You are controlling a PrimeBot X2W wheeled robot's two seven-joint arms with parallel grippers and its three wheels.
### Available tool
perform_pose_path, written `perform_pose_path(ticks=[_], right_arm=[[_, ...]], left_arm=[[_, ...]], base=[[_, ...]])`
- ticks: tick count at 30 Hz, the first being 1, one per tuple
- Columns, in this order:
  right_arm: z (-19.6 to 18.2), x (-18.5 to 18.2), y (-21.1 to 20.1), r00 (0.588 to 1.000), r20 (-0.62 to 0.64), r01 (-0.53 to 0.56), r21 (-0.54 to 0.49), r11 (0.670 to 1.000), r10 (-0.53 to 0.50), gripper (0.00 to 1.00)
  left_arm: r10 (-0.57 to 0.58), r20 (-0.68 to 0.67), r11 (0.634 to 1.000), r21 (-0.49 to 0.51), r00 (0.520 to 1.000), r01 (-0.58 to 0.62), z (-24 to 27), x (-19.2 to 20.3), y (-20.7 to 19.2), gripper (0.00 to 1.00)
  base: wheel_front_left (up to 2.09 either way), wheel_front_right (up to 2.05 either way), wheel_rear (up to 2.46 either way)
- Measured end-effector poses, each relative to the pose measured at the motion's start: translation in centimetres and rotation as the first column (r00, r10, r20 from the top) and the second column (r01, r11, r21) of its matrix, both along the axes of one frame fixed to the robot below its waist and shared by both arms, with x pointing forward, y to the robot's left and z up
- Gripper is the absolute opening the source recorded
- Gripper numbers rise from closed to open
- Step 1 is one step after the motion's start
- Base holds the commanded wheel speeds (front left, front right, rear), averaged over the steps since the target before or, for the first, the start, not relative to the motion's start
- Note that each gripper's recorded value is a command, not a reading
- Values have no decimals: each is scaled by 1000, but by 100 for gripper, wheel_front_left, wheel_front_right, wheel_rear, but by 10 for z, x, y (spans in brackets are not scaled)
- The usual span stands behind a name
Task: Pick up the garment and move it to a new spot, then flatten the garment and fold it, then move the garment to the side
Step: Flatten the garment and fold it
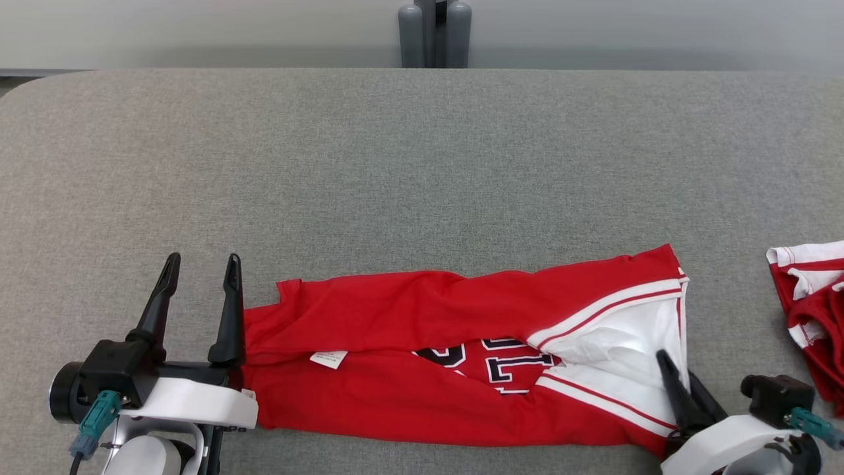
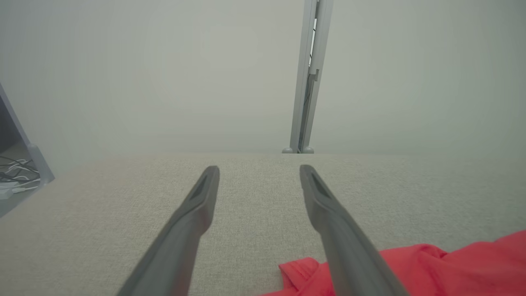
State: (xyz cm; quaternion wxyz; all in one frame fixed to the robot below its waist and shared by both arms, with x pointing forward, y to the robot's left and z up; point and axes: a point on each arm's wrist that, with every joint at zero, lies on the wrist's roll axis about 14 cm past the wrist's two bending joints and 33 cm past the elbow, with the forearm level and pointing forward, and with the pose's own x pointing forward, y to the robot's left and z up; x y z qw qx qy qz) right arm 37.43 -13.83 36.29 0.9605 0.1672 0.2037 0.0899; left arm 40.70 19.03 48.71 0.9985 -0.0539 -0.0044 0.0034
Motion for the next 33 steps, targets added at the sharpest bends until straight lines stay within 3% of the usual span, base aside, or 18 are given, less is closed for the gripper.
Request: perform_pose_path(ticks=[3, 9, 14, 18, 25, 29, 33], right_arm=[[7, 5, -13, 999, 27, 31, -11, 999, -30, 0], [31, 15, -84, 980, 119, 170, -102, 980, -158, 0], [57, 21, -103, 964, 208, 200, -145, 969, -168, 0], [93, 33, -74, 938, 330, 153, -115, 982, -107, 0], [147, 38, 17, 885, 461, -55, -48, 997, 71, 0], [168, 32, 75, 856, 497, -187, 34, 982, 146, 0], [172, 23, 127, 839, 492, -322, 107, 941, 232, 0]], left_arm=[[-8, 4, 1000, -1, 1000, 8, 1, 1, -2, 100], [-22, 11, 1000, -6, 1000, 22, 2, 4, -9, 100], [-35, 10, 999, -12, 999, 35, 1, 7, -15, 100], [-43, 10, 999, -16, 999, 43, 1, 8, -17, 100], [-41, 6, 999, -16, 999, 41, -1, 7, -17, 100], [-31, 1, 999, -18, 1000, 31, -2, 6, -14, 100], [-41, -5, 999, -23, 999, 41, -4, 7, -17, 100]], base=[[0, 0, 0], [0, 0, 0], [0, 0, 0], [0, 0, 0], [0, 0, 0], [0, 0, 0], [0, 0, 0]])
